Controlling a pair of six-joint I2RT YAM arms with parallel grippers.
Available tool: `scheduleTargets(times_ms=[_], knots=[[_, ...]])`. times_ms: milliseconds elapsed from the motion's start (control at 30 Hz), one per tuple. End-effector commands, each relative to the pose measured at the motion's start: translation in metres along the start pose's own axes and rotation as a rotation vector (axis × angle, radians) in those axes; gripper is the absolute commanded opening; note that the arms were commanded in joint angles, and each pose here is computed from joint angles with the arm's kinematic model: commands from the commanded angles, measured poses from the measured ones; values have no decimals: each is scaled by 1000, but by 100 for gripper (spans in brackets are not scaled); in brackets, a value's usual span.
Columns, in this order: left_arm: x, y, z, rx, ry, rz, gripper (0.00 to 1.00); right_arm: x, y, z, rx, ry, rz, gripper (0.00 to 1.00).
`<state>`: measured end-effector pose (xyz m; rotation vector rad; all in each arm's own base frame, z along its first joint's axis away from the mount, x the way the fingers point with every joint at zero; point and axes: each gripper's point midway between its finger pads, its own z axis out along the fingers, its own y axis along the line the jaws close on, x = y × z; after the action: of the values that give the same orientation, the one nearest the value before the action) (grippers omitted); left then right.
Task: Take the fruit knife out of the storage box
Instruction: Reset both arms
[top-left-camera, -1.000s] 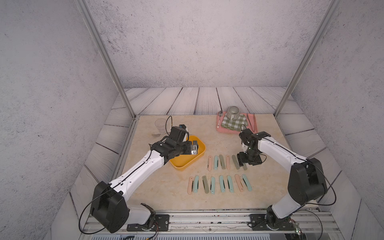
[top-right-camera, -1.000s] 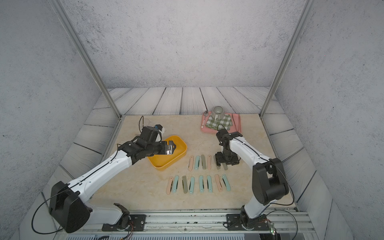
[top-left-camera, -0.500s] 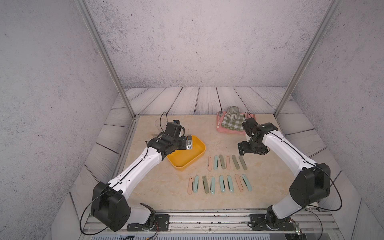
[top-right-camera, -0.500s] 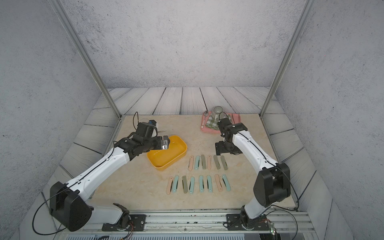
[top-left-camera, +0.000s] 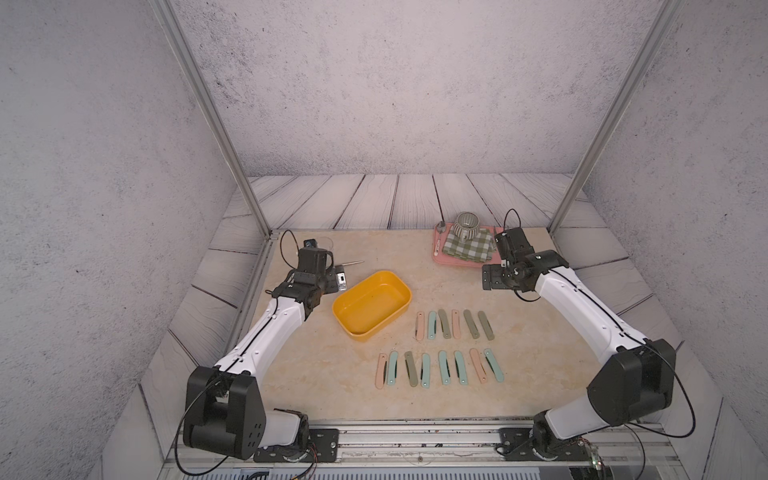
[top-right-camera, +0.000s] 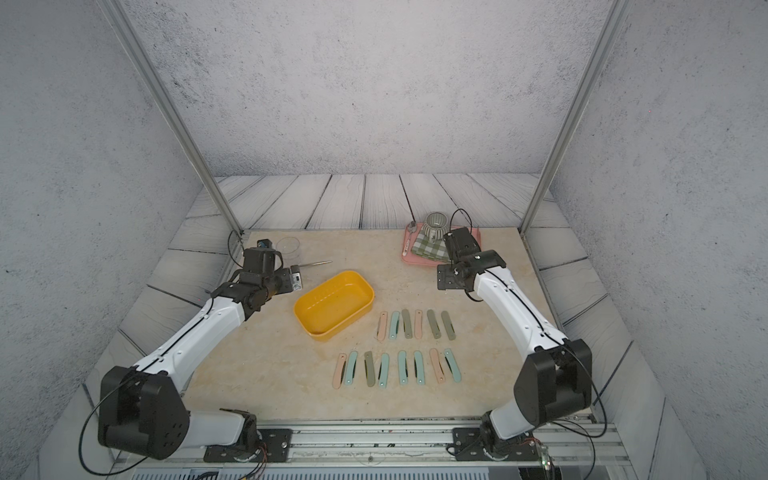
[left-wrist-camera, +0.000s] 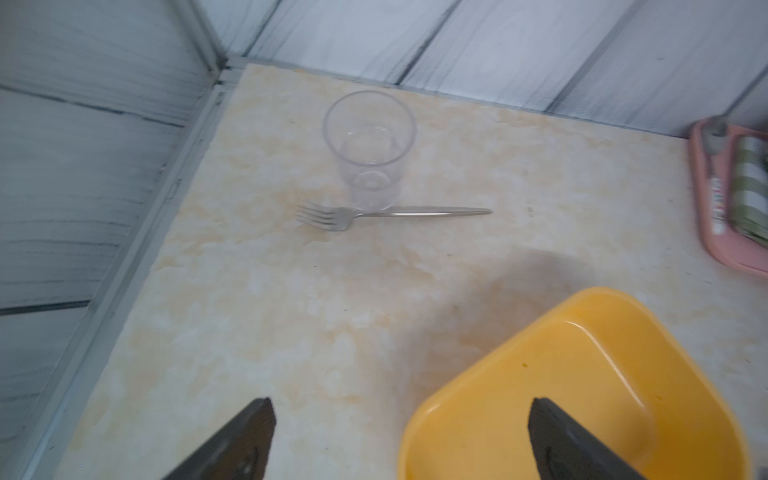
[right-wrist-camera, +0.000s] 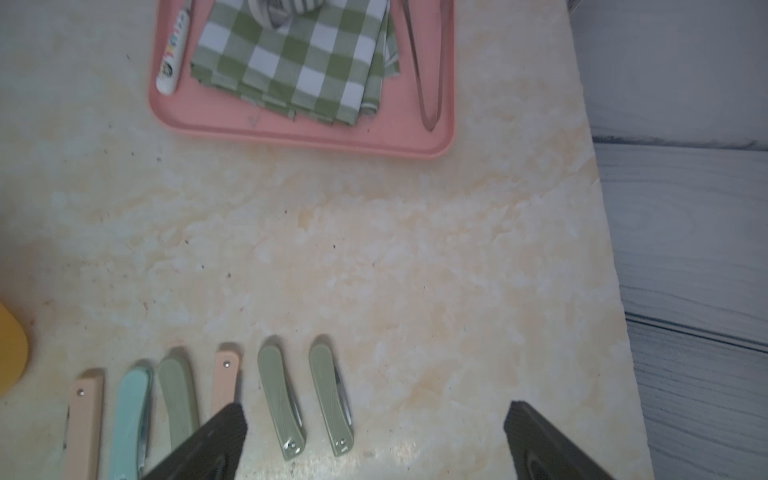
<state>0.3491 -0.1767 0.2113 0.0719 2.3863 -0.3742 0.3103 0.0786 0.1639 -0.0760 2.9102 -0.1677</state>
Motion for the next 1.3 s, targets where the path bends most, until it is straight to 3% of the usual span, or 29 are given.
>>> scheduleTargets(times_ms=[0, 233, 500, 767, 1167, 1267], knots=[[-16, 26, -1, -103, -39, 26, 99, -7, -19, -11, 97, -19, -8, 99], [-35, 74, -1, -229, -133, 14, 99, -52, -25, -23, 88, -240, 89, 99], [-28, 180, 3, -423, -269, -92, 99, -97, -38, -32, 66, -580, 175, 99], [-8, 233, 20, -529, -285, 2, 99, -100, -51, 11, 19, -601, 245, 99], [22, 244, 44, -479, -468, 5, 99, -79, -116, 54, 174, -658, 280, 99], [25, 243, 49, -475, -469, 15, 99, -68, -136, 66, 209, -660, 307, 99]])
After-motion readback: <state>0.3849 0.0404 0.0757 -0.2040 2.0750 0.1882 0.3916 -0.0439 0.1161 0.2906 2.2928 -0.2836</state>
